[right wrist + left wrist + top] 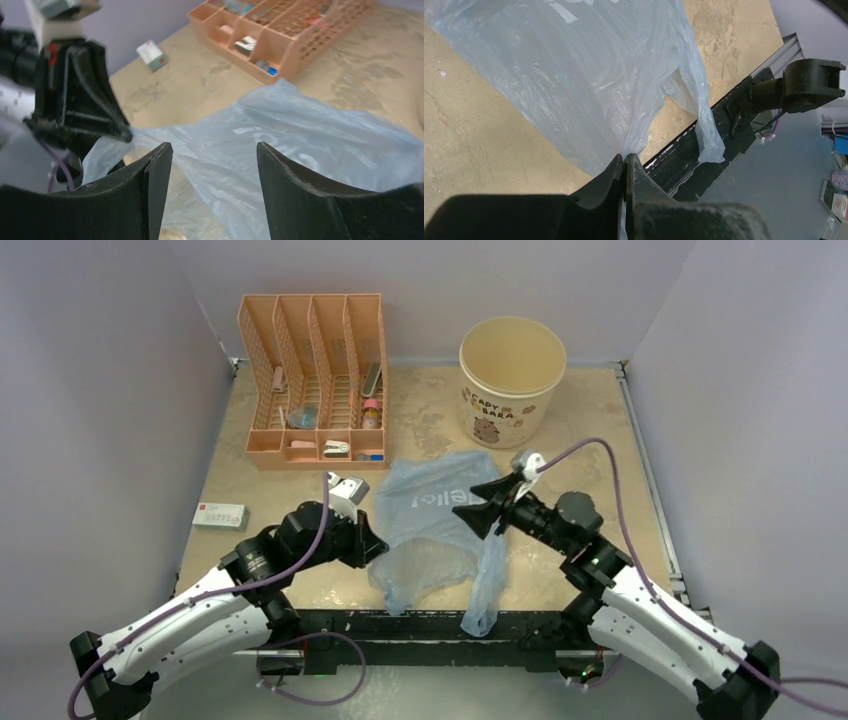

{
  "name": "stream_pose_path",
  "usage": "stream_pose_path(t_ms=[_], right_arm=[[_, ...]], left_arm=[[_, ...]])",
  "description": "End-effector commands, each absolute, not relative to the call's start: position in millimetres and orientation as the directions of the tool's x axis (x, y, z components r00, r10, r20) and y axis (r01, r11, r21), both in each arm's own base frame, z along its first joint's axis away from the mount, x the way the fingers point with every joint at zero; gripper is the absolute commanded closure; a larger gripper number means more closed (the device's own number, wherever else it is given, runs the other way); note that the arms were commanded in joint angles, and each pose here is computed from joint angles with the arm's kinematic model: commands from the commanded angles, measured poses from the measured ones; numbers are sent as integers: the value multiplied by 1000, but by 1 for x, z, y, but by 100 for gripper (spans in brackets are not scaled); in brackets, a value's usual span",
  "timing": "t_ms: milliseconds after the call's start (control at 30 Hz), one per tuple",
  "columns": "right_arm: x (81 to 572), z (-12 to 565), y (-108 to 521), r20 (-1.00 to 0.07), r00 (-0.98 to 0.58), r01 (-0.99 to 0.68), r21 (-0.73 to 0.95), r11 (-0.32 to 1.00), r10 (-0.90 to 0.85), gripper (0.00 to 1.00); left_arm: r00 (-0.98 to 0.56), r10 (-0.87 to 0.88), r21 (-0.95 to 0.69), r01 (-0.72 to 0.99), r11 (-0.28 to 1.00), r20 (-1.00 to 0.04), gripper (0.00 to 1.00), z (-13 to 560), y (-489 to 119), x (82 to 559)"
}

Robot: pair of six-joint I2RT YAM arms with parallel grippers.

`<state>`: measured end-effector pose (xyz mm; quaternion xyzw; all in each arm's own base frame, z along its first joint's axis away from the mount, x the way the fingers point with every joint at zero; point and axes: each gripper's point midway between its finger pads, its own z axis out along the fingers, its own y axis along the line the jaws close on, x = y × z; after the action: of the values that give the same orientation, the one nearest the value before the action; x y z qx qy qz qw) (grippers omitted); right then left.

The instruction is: Put the trash bags into the trash bin

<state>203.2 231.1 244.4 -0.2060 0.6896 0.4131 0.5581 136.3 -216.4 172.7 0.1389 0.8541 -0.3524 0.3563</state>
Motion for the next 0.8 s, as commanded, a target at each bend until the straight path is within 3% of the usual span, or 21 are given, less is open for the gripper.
stream_pose_path(t_ms=[0,200,433,567,700,767], right_arm=[[197,264,267,-999,1,-862,19,507,39,35],[198,222,302,-933,211,-852,-321,413,-292,35],[168,213,332,-862,427,-851,-485,201,-273,28],[168,201,350,-836,440,-853,-503,139,-328,26],[166,176,362,-799,474,-851,-523,39,-371,30],[168,171,366,-800,467,-853,-519,45,-376,38]], left_arm=[[-692,-37,-523,508,684,-721,100,178,-221,136],[-692,-35,-529,517,673,-721,100,180,-218,131],[-699,-15,-542,541,643,-715,100,179,-222,125],[-708,3,-543,545,639,-706,100,177,-228,126],[-701,7,-544,559,626,-713,100,179,-231,126],[-700,10,-545,564,621,-714,100,179,-232,126]])
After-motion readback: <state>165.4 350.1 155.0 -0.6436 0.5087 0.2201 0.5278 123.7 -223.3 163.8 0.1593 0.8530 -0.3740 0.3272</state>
